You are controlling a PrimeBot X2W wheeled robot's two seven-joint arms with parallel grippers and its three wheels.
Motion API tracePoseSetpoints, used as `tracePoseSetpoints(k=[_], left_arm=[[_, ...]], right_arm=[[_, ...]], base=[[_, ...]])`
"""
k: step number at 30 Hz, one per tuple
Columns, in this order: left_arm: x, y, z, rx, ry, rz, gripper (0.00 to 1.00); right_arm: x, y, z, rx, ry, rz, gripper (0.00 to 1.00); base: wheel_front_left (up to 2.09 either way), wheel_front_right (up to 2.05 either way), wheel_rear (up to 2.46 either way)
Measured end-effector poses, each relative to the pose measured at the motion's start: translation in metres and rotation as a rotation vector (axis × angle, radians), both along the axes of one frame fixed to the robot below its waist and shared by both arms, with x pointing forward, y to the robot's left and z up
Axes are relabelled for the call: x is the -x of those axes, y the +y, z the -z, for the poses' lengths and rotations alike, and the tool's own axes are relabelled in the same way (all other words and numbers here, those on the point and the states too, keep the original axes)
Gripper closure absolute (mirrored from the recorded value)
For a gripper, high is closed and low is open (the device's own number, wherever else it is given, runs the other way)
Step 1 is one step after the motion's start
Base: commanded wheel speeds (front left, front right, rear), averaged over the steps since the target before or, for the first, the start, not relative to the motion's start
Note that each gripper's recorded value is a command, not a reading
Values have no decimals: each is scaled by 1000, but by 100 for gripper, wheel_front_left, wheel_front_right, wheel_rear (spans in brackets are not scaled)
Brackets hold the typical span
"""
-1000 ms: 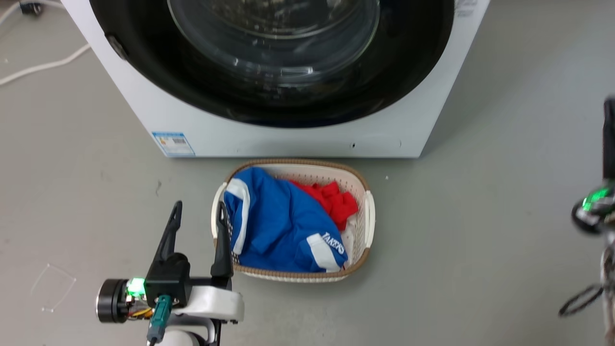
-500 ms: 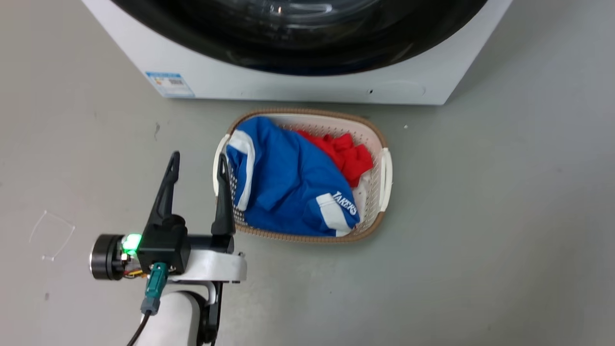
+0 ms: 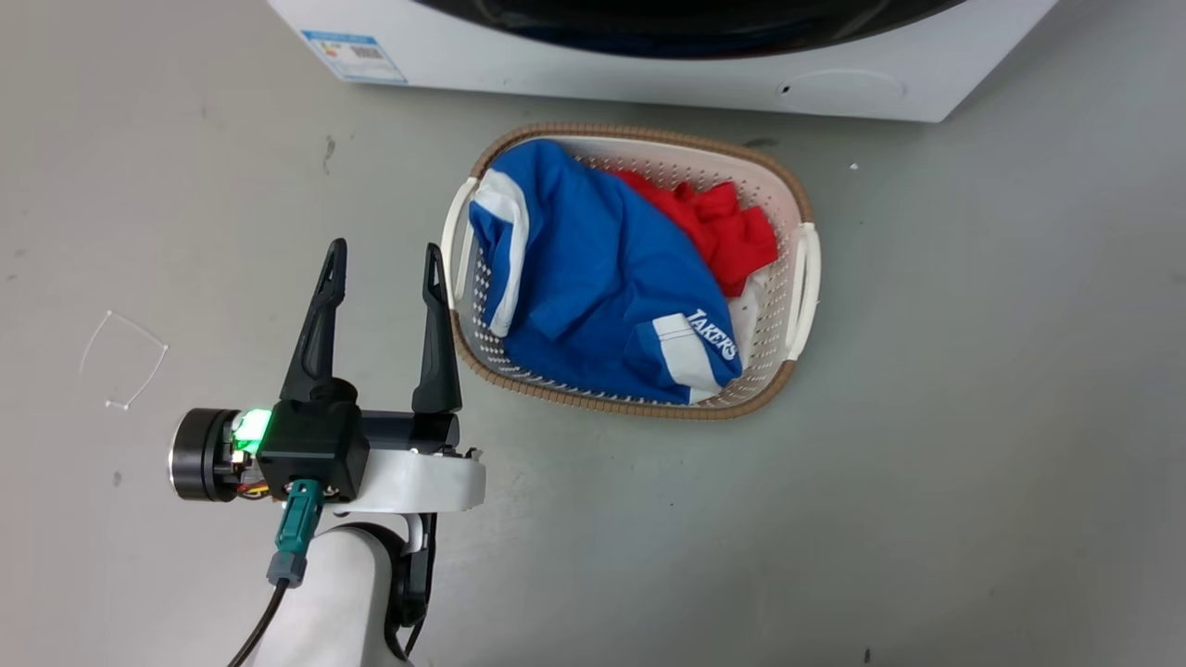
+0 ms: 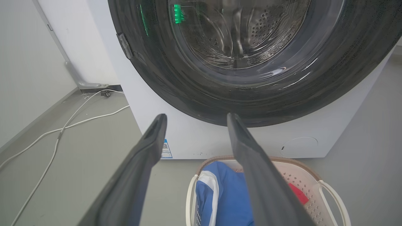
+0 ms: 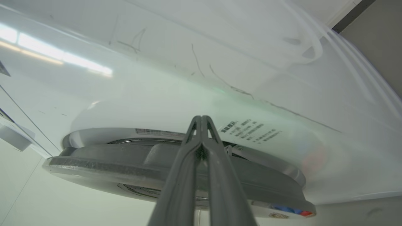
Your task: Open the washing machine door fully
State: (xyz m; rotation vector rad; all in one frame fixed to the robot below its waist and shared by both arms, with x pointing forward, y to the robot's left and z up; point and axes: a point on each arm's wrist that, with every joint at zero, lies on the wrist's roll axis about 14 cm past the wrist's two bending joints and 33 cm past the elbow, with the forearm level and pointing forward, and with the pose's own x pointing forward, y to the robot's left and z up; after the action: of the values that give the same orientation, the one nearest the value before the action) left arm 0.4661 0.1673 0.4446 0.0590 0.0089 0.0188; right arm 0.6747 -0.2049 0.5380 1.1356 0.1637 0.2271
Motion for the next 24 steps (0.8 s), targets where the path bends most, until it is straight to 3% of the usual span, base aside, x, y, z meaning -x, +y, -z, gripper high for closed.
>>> tracePoseSetpoints(k=[10,24], left_arm=[[-3,7,9,-10,19,-21,0],[-1,5,0,-2,-1,-20,0]], right_arm=[[-9,56,19,43,66,-219,100],[19,79,25,136,114,-367,100]], base=[[0,0,0],[0,0,0]])
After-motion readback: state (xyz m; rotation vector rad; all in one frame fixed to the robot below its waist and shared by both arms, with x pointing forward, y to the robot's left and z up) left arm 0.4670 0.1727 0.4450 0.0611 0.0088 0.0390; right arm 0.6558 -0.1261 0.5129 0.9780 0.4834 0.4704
